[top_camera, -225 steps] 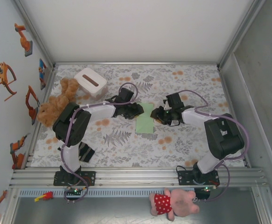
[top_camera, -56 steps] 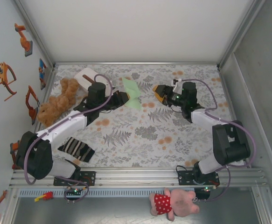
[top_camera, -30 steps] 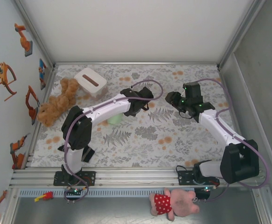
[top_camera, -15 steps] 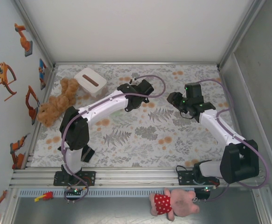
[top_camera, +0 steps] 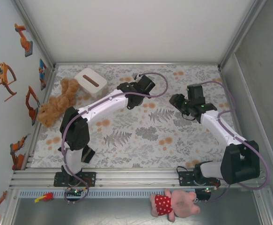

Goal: Fold a paper plane with a square sheet of paper (pick it up from the middle)
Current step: Turn over the paper at the center of the table, then move the paper to the center of the table.

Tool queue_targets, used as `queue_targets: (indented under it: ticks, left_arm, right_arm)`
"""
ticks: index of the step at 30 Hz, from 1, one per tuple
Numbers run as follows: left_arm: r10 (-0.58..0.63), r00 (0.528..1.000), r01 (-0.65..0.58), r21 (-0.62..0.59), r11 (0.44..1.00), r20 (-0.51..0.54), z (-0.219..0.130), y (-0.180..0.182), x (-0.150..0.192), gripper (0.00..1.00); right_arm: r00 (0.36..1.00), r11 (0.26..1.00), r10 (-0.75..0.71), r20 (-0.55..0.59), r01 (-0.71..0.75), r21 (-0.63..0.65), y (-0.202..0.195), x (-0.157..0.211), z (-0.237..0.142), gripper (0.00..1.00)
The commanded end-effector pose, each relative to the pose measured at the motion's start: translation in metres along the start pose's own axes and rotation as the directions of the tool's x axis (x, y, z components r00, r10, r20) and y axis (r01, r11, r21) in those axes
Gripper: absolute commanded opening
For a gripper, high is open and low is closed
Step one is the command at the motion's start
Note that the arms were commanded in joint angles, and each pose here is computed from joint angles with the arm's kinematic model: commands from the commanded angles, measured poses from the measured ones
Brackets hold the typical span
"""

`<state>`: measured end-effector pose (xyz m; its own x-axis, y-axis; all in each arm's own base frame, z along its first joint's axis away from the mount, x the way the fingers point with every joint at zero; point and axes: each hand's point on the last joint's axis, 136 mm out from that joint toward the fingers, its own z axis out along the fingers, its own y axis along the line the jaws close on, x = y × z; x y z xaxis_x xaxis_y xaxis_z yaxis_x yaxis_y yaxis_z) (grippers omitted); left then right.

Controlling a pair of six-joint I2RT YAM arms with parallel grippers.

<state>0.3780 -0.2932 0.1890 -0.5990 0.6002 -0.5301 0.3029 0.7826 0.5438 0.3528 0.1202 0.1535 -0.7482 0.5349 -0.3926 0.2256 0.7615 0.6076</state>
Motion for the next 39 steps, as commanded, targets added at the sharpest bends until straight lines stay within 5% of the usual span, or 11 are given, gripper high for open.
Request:
queue_targets:
  ticks: [1, 10, 20, 25, 34, 39]
  left_arm:
    - [-0.047, 0.997, 0.056, 0.152, 0.987, -0.064, 0.01, -0.047, 0.017, 0.08]
    - [-0.251, 0.942, 0.328, 0.455, 0.828, -0.222, 0.0, -0.124, 0.033, 0.28]
    - [-0.434, 0.833, 0.545, 0.641, 0.54, -0.342, -0.023, -0.119, 0.022, 0.61]
    - [-0.551, 0.719, 0.68, 0.592, 0.432, -0.424, -0.013, -0.087, 0.043, 0.7]
    - [-0.716, 0.497, 0.857, 0.408, 0.315, -0.49, 0.017, -0.039, 0.107, 0.93]
    - [-0.756, 0.433, 0.89, 0.365, 0.272, -0.491, 0.024, -0.025, 0.124, 0.99]
  right_arm:
    - [0.999, 0.999, 0.026, 0.031, -0.027, 0.041, -0.013, -0.002, -0.008, 0.47]
    - [0.995, 0.991, 0.084, 0.056, -0.09, 0.098, -0.032, 0.0, -0.007, 0.47]
    - [0.997, 0.999, 0.043, -0.068, -0.041, 0.027, -0.015, 0.015, 0.014, 0.46]
    - [0.979, 0.995, -0.084, -0.183, 0.074, -0.061, 0.02, 0.043, 0.035, 0.43]
    - [0.873, 0.947, -0.309, -0.378, 0.244, -0.211, 0.089, 0.122, 0.089, 0.32]
    - [0.816, 0.921, -0.377, -0.438, 0.28, -0.272, 0.113, 0.15, 0.117, 0.27]
